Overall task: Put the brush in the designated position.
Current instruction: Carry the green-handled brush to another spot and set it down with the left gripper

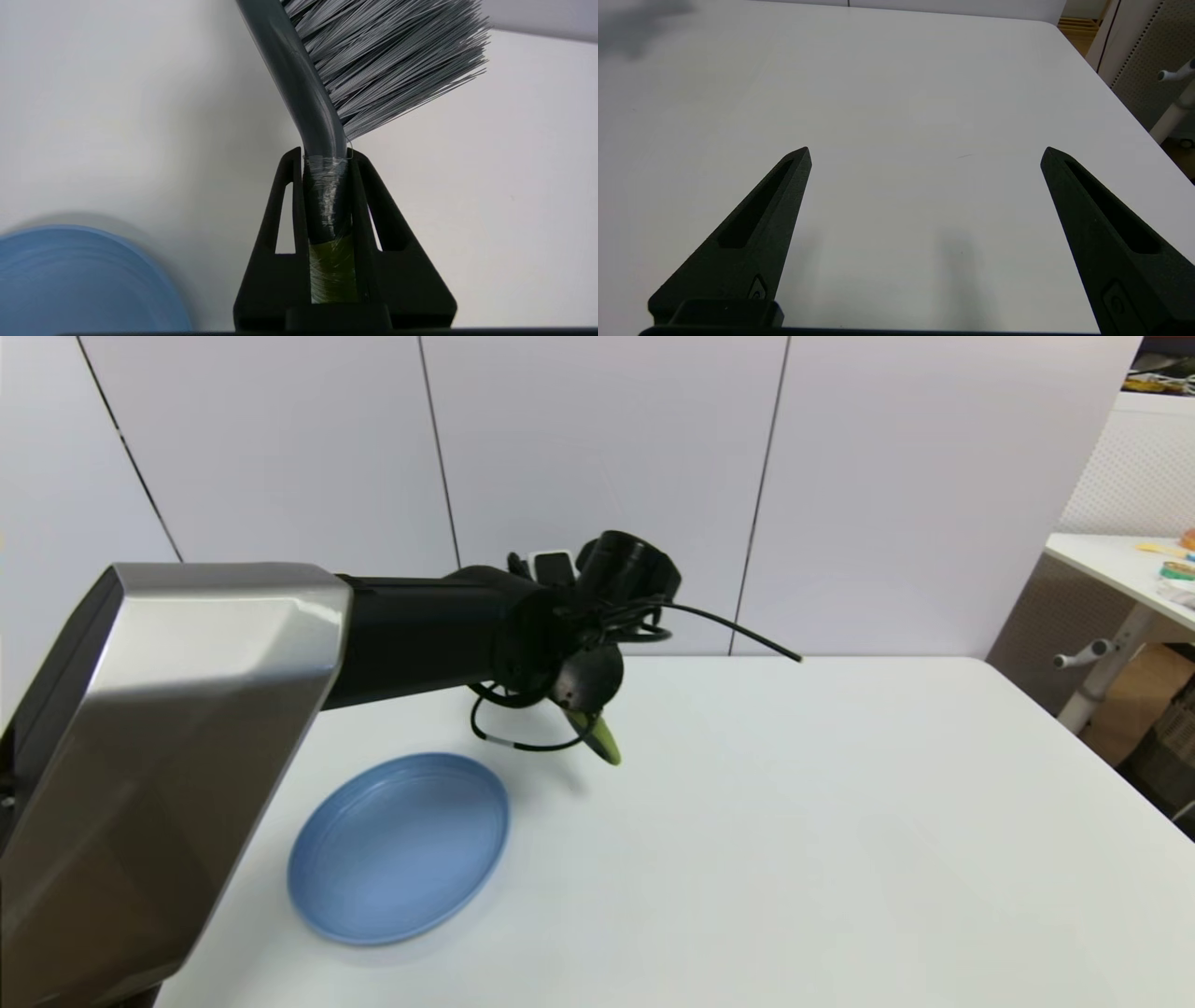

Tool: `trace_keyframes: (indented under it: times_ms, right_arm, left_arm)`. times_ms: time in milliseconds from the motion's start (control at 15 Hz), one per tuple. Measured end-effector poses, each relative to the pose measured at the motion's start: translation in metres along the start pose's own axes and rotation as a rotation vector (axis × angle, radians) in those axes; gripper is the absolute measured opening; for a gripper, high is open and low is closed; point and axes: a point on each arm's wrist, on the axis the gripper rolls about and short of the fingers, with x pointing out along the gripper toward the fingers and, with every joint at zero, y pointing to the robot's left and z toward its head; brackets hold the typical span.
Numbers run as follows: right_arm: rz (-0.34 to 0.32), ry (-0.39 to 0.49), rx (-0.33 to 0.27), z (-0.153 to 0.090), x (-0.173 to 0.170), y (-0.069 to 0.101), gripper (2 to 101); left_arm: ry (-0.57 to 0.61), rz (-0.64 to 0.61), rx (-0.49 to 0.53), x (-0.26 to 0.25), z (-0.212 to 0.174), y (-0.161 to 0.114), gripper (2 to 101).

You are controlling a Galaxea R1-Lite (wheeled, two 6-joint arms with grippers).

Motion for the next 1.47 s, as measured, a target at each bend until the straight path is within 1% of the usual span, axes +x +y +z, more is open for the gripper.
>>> trace_keyframes:
  times_ms: [133,333,467,600,667,800,1000,1133,1333,1467]
  right_arm:
    - [0.0,0.0,0.0,0.0,0.0,0.0,97.3]
    - [0.0,0.0,0.0,0.0,0.0,0.0,97.3]
    - [-0.001,0.0,0.0,0.0,0.0,0.0,97.3]
    - [0.0,0.0,0.0,0.0,0.0,0.0,97.3]
    - [0.0,0.0,0.0,0.0,0.0,0.0,97.3]
    - [0.0,0.001,0.0,0.0,0.0,0.0,97.3]
    - [0.0,0.0,0.0,0.0,0.0,0.0,97.3]
    - [-0.001,0.0,0.0,0.0,0.0,0.0,97.3]
    - [0.0,0.0,0.0,0.0,0.0,0.0,97.3]
    - [0.0,0.0,0.0,0.0,0.0,0.0,97.3]
  left_arm:
    - [-0.005,0.044,-0.035,0.013,0.01,0.015,17.1]
    - [-0.007,0.082,-0.062,0.023,0.018,0.03,17.1]
    - [-0.006,0.094,-0.064,0.026,0.02,0.035,17.2]
    - [0.005,0.107,-0.032,0.028,0.023,0.043,17.1]
    - [0.016,0.11,0.013,0.027,0.025,0.049,17.1]
    - [0.041,0.096,0.155,0.024,0.032,0.065,17.2]
    - [0.084,0.03,0.402,0.021,0.053,0.107,17.1]
    - [0.09,-0.043,0.549,0.018,0.068,0.135,17.2]
    - [0.062,-0.177,0.748,0.016,0.087,0.173,17.1]
    - [0.032,-0.293,0.859,0.017,0.092,0.19,17.1]
